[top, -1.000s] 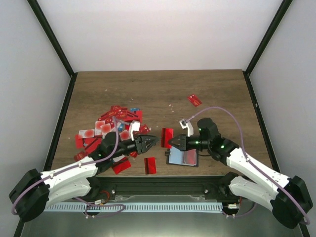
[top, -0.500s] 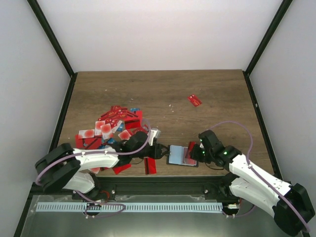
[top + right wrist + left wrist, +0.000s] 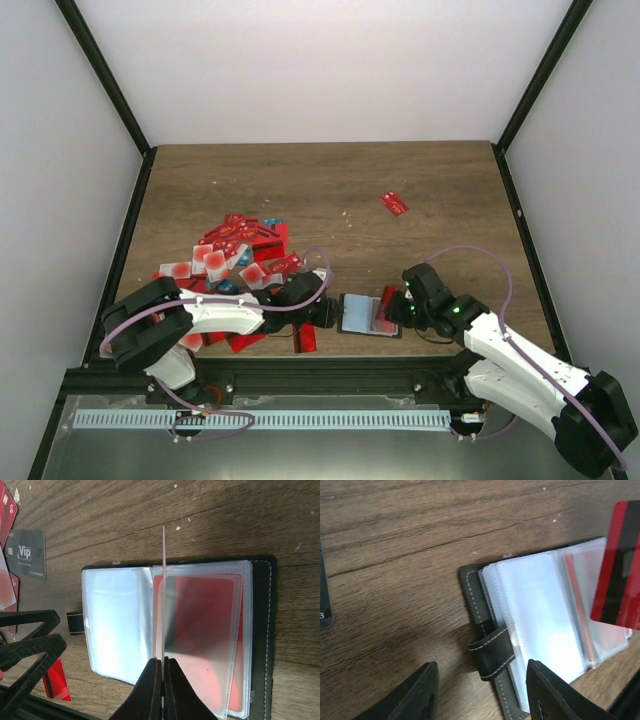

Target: Put the credit cards into the card holder

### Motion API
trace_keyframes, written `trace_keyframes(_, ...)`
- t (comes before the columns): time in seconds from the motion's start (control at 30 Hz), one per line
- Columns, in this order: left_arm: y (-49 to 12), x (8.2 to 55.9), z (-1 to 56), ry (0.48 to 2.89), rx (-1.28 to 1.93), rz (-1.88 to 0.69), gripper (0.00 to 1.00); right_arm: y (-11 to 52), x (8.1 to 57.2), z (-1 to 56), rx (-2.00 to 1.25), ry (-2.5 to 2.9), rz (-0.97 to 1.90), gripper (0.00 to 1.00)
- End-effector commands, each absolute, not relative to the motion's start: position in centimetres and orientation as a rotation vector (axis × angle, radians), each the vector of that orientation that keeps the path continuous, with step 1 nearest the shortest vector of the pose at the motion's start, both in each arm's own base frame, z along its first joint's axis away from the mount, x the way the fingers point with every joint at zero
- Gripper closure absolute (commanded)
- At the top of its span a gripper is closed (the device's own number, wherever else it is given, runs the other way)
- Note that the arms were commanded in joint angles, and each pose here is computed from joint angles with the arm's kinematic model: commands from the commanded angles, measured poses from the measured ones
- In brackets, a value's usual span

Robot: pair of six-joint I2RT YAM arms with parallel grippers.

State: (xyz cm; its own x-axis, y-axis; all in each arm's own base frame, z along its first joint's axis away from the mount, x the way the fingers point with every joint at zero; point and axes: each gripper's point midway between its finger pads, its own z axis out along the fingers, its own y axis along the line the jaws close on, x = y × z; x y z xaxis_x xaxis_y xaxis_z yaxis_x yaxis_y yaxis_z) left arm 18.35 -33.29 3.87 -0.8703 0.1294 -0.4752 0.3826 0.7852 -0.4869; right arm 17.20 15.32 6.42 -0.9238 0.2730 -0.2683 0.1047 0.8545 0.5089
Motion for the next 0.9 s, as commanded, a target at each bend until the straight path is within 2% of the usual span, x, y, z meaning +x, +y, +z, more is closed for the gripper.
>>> trace_keyframes(0.0, -33.3, 18.7, 2.9, 2.58, 0.363, -0.768, 0.52, 15.3, 17.9, 6.9, 0.278, 2.66, 0.713, 0.99)
trace_keyframes(0.1, -33.8, 18.8, 2.3, 2.581, 0.367, -0.778, 0.57, 15.4, 17.9, 6.9, 0.272, 2.659, 0.726, 0.99)
trace_keyframes(0.17, -34.1, 19.0, 2.0, 2.582, 0.369, -0.779, 0.65, 15.5, 17.8, 7.0, 0.268, 2.657, 0.729, 0.99)
trace_keyframes(0.3, -34.2, 19.3, 1.9, 2.574, 0.342, -0.781, 0.92, 15.4, 17.7, 7.0, 0.255, 2.653, 0.731, 0.99)
trace_keyframes(0.33, -34.0, 19.4, 2.0, 2.573, 0.328, -0.77, 0.96, 15.5, 17.7, 7.1, 0.246, 2.652, 0.737, 0.99)
trace_keyframes(0.57, -30.5, 20.4, 3.2, 2.549, 0.183, -0.607, 0.96, 18.0, 17.1, 7.3, 0.12, 2.656, 0.914, 0.99)
trace_keyframes(0.73, -29.0, 20.2, 4.1, 2.532, 0.144, -0.591, 0.95, 20.4, 16.2, 7.6, 0.018, 2.64, 1.122, 0.99)
trace_keyframes(0.8, -28.7, 20.1, 4.2, 2.534, 0.138, -0.589, 0.88, 21.0, 16.3, 8.0, -0.004, 2.622, 1.165, 0.99)
trace_keyframes(0.87, -28.7, 20.0, 4.3, 2.531, 0.139, -0.595, 0.73, 21.1, 16.5, 8.1, -0.01, 2.617, 1.163, 0.99)
